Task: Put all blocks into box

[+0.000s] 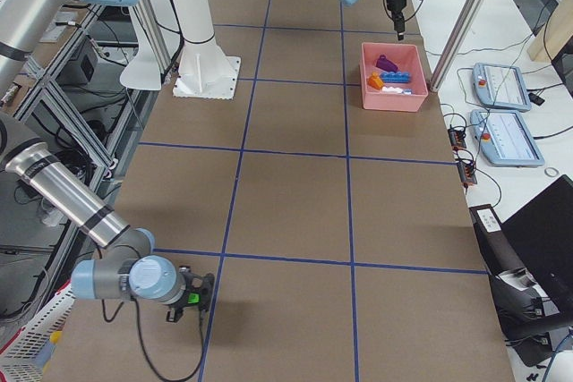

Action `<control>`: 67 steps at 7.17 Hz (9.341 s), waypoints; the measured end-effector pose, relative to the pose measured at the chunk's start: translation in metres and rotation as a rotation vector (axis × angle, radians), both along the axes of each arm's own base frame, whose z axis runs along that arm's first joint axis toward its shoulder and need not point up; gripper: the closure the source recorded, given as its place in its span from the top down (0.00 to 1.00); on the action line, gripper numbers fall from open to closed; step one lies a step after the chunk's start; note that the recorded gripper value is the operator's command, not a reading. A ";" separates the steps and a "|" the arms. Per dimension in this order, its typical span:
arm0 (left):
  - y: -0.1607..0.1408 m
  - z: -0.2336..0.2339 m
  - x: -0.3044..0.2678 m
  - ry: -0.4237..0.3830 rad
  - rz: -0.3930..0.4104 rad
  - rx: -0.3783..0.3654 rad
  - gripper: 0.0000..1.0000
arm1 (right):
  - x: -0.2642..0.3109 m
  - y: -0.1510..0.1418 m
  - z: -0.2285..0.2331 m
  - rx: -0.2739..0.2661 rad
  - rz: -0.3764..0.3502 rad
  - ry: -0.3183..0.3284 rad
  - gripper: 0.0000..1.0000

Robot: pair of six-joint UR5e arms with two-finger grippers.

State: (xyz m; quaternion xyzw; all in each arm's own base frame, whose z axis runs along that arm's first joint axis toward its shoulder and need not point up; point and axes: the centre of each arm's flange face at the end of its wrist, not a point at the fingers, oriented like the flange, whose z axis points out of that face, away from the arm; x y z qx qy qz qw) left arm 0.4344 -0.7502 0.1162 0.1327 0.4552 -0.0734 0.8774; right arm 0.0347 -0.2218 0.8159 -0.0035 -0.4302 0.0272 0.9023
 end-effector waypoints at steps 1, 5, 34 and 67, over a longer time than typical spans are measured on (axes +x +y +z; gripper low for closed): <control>0.012 -0.011 -0.023 0.003 0.031 -0.017 1.00 | -0.020 -0.085 -0.035 0.017 0.032 -0.027 0.00; 0.007 0.114 -0.249 -0.206 0.238 0.123 1.00 | -0.133 -0.394 -0.285 0.020 0.056 -0.040 0.00; 0.312 0.527 -0.515 -0.180 0.289 -0.075 1.00 | 0.020 -0.209 -0.183 0.095 0.035 0.164 1.00; 0.299 0.508 -0.501 -0.154 0.216 -0.157 1.00 | 0.013 -0.207 -0.185 -0.041 0.014 0.094 1.00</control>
